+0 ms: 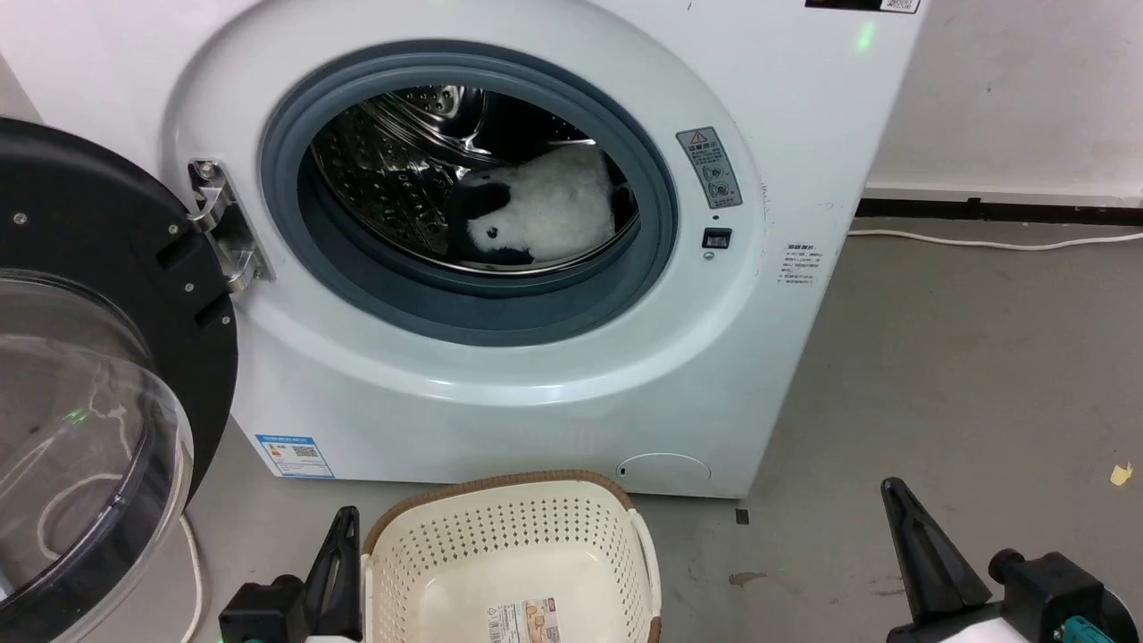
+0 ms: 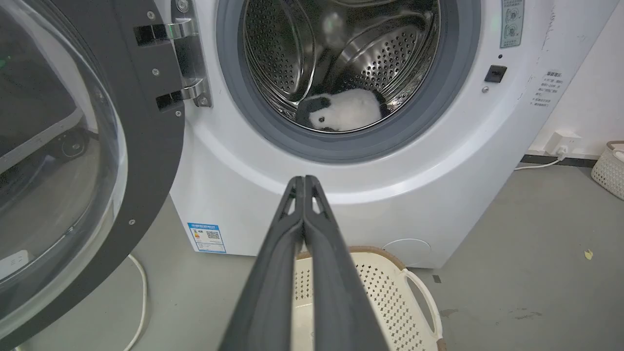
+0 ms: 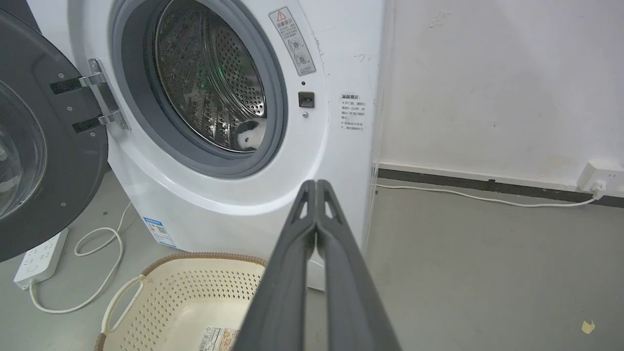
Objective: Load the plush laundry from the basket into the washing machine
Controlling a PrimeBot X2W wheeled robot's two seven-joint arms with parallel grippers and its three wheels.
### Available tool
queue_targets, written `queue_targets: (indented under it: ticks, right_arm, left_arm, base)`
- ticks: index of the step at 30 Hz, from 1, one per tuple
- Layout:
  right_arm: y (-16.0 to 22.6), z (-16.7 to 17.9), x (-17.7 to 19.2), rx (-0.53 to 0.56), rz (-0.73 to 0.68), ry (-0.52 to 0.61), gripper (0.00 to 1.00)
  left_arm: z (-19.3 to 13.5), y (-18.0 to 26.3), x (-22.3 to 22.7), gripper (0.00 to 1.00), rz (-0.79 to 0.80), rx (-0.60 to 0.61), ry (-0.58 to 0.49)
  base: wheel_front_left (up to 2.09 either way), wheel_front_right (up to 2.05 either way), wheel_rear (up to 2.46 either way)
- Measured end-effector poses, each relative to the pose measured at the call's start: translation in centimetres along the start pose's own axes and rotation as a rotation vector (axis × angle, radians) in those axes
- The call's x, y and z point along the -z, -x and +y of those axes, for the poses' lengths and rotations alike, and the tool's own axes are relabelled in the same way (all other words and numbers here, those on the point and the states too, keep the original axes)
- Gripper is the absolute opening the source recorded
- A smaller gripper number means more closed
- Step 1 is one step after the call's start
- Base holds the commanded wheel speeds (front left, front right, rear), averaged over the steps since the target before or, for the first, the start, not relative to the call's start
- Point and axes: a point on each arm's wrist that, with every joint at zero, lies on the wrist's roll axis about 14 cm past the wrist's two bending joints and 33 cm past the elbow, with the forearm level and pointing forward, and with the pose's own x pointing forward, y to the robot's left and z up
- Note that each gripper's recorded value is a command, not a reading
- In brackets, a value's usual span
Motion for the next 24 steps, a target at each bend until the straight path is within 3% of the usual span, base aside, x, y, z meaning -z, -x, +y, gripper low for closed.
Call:
queue_targets:
  ticks: [24]
  right_arm:
    - [-0.63,-0.25,-0.14,0.015,0.021,0.027,0.0]
  left_arm:
    - [-0.06,-0.7,-0.62,0.0,0.005,0.004,-0.027]
  base:
    - [0.0,0.0,0.0]
